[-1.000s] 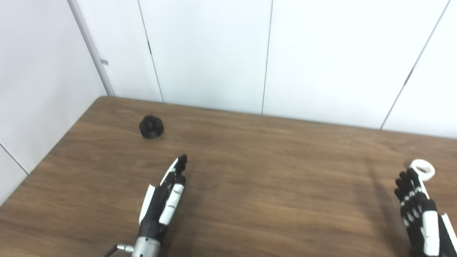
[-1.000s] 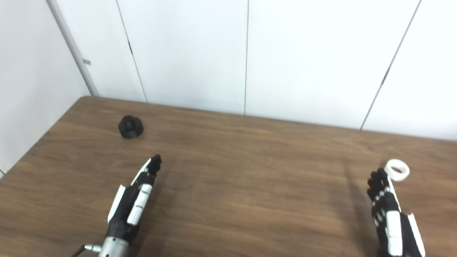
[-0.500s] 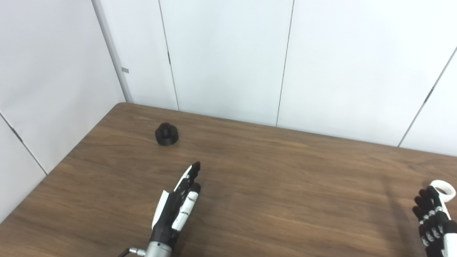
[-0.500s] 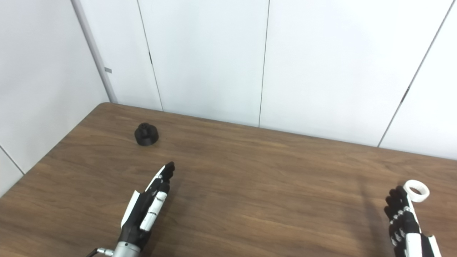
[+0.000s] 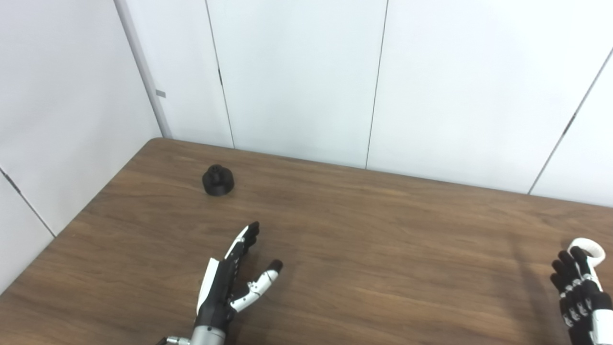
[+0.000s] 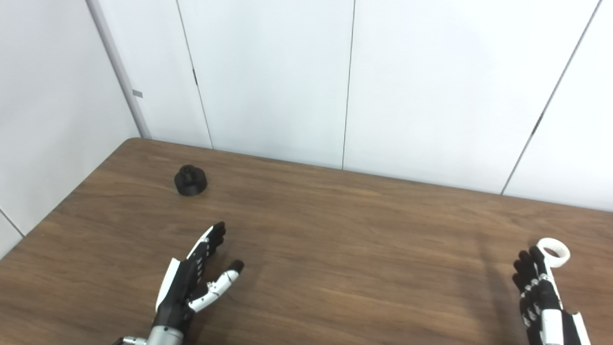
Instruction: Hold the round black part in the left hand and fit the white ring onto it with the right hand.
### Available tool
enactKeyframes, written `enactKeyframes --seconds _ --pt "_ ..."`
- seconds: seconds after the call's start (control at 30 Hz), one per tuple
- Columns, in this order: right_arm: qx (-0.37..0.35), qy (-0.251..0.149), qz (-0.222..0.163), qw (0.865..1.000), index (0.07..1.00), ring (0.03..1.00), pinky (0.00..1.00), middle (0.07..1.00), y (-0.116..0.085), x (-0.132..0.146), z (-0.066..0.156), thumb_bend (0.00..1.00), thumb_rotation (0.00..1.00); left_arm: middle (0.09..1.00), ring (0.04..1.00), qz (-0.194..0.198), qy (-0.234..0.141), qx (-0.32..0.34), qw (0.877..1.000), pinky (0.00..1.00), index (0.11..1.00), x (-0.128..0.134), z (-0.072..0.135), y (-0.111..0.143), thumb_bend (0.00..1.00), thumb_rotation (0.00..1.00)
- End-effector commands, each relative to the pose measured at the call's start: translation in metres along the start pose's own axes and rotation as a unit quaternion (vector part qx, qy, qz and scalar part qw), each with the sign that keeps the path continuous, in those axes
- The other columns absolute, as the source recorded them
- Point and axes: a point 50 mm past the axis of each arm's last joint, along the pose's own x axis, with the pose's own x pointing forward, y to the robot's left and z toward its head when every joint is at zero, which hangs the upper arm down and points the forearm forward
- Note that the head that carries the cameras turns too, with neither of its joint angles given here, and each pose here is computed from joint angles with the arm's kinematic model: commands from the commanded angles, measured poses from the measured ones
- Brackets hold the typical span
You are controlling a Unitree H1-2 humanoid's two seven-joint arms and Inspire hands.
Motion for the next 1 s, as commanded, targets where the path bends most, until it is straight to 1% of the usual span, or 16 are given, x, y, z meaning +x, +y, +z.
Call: enactKeyframes --seconds 0.0,0.03,0.1,0.23,0.33,0.4,0.5,0.6,0.67,0.83,0.97 --pt "0.017 0.075 -0.017 0.997 1.0 0.981 0.99 0.984 0.005 -0.034 -0.036 0.54 1.0 0.928 0.929 0.026 0.0 0.018 1.0 0.95 0.939 0.002 0.01 0.009 0.72 0.29" --pt "0.017 0.075 -0.017 0.997 1.0 0.979 0.99 0.983 0.006 -0.034 -0.037 0.54 1.0 0.925 0.925 0.028 0.001 0.03 0.999 0.94 0.934 0.006 0.015 0.013 0.72 0.26" --pt "0.018 0.075 -0.016 0.997 0.997 0.974 0.98 0.981 0.006 -0.033 -0.037 0.54 1.0 0.918 0.913 0.033 -0.001 0.067 0.997 0.91 0.928 0.014 0.024 0.021 0.73 0.25" --pt "0.022 0.072 -0.016 0.997 0.995 0.97 0.98 0.977 0.008 -0.032 -0.037 0.55 1.0 0.905 0.907 0.044 0.002 0.132 0.99 0.92 0.914 0.031 0.039 0.038 0.76 0.24" --pt "0.021 0.071 -0.016 0.997 0.996 0.969 0.97 0.977 0.009 -0.032 -0.037 0.54 1.0 0.912 0.928 0.052 0.014 0.17 0.984 0.92 0.915 0.045 0.047 0.049 0.77 0.26" --pt "0.022 0.072 -0.017 0.997 0.997 0.969 0.97 0.976 0.01 -0.032 -0.037 0.54 1.0 0.917 0.929 0.056 0.013 0.202 0.978 0.91 0.915 0.055 0.052 0.056 0.77 0.29" --pt "0.023 0.073 -0.017 0.997 0.999 0.971 0.97 0.976 0.011 -0.032 -0.037 0.54 1.0 0.923 0.92 0.059 0.012 0.239 0.969 0.89 0.91 0.069 0.056 0.065 0.78 0.3" --pt "0.021 0.072 -0.016 0.997 1.0 0.972 0.96 0.978 0.012 -0.032 -0.037 0.53 1.0 0.93 0.92 0.063 0.012 0.262 0.963 0.86 0.914 0.082 0.06 0.073 0.78 0.28" --pt "0.023 0.072 -0.016 0.997 1.0 0.973 0.96 0.978 0.013 -0.032 -0.038 0.52 1.0 0.94 0.937 0.065 0.012 0.269 0.961 0.88 0.916 0.088 0.062 0.077 0.77 0.28" --pt "0.025 0.069 -0.014 0.997 0.999 0.968 0.96 0.978 0.013 -0.032 -0.039 0.52 1.0 0.94 0.958 0.089 -0.001 0.327 0.941 0.89 0.898 0.115 0.069 0.095 0.79 0.3" --pt "0.025 0.073 -0.013 0.997 0.997 0.967 0.96 0.975 0.014 -0.032 -0.04 0.53 1.0 0.943 0.985 0.098 0.0 0.352 0.931 0.93 0.891 0.131 0.07 0.104 0.8 0.32"
